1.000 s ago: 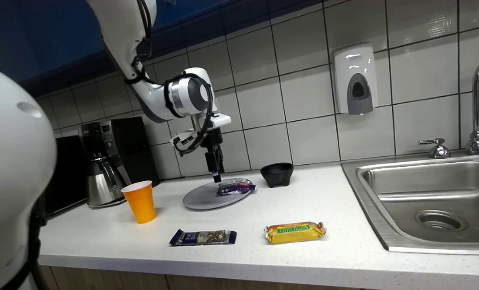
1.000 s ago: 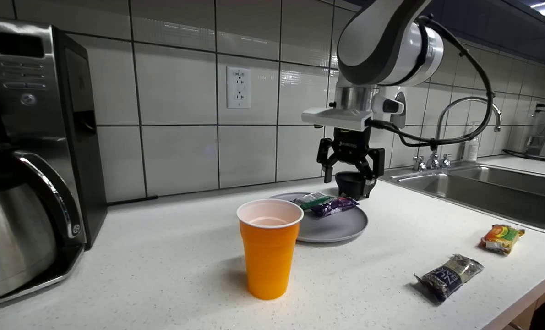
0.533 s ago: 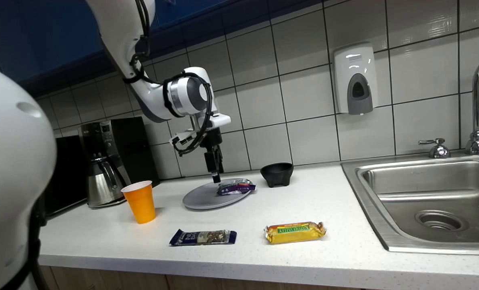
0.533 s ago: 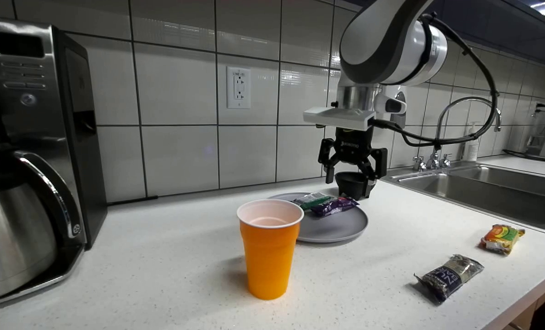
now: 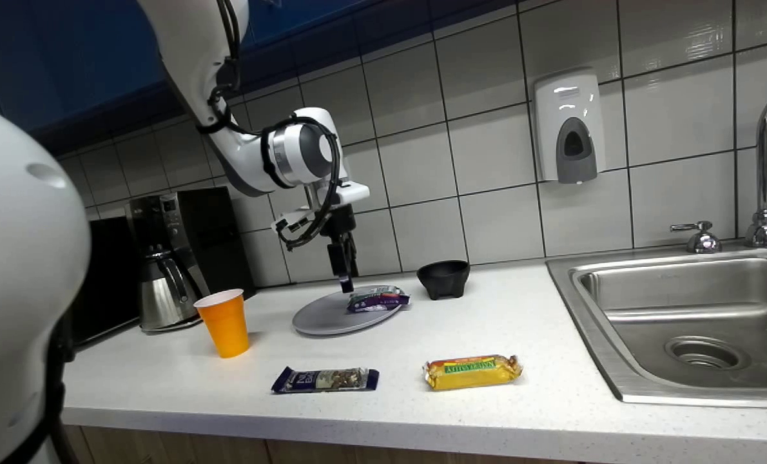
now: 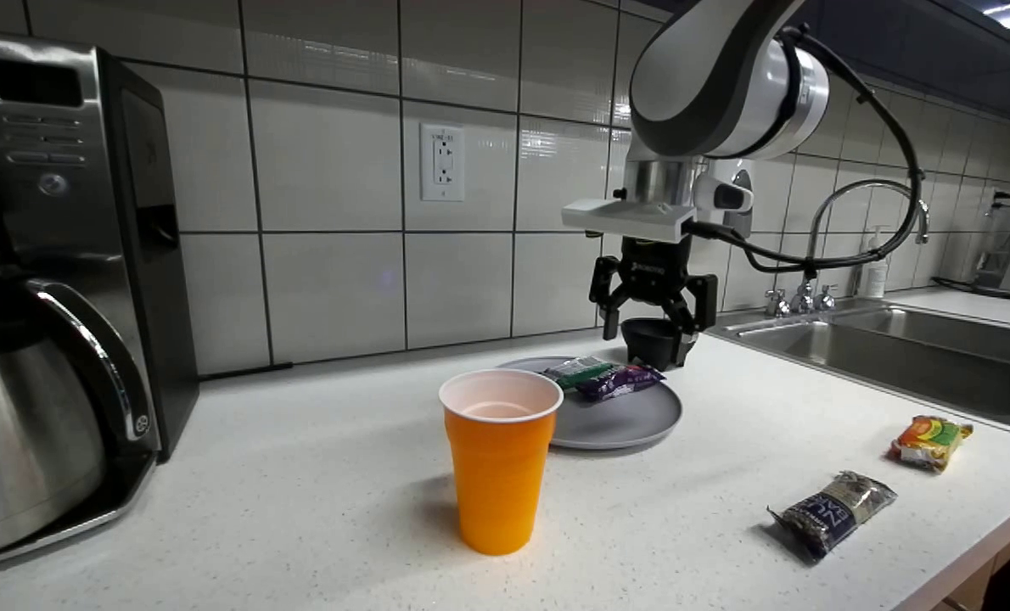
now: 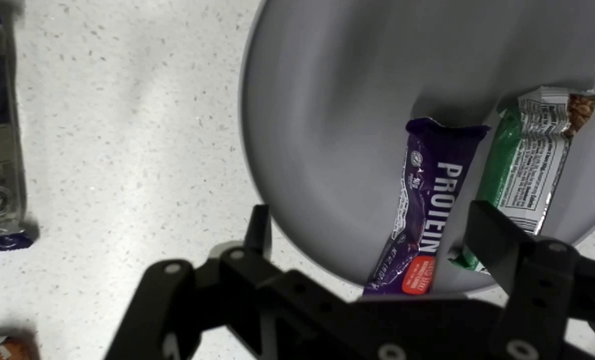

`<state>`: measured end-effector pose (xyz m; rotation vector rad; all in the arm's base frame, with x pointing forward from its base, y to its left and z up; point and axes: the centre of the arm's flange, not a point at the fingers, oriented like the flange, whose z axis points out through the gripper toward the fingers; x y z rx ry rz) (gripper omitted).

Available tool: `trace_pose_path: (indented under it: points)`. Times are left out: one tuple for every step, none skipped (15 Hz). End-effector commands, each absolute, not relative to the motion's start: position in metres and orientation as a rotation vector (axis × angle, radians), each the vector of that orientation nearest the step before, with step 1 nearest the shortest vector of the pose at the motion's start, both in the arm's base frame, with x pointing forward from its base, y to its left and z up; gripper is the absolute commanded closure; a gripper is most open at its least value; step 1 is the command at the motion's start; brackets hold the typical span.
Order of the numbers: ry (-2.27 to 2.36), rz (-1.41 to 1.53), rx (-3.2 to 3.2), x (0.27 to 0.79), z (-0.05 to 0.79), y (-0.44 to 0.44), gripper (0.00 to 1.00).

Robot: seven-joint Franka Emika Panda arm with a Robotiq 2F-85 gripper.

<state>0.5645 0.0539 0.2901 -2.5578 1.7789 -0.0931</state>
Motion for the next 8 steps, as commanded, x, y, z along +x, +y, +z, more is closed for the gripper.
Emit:
trace_pose_path:
  points:
    - [1.757, -0.138, -2.544, 0.550, 0.306, 0.049, 0.00]
    - [1.755, -0.143, -2.542, 0.547, 0.308, 0.047, 0.00]
    - [1.755, -0.146, -2.537, 0.544, 0.310, 0.045, 0.00]
    - [1.756, -0.151, -2.534, 0.540, 0.312, 0.043, 0.00]
    - [1.757, -0.146, -2.529, 0.536, 0.314, 0.040, 0.00]
    - [1.764, -0.150, -2.527, 0.532, 0.314, 0.036, 0.00]
    - [1.771, -0.150, -2.522, 0.529, 0.314, 0.032, 0.00]
    - [1.780, -0.151, -2.518, 0.524, 0.315, 0.026, 0.00]
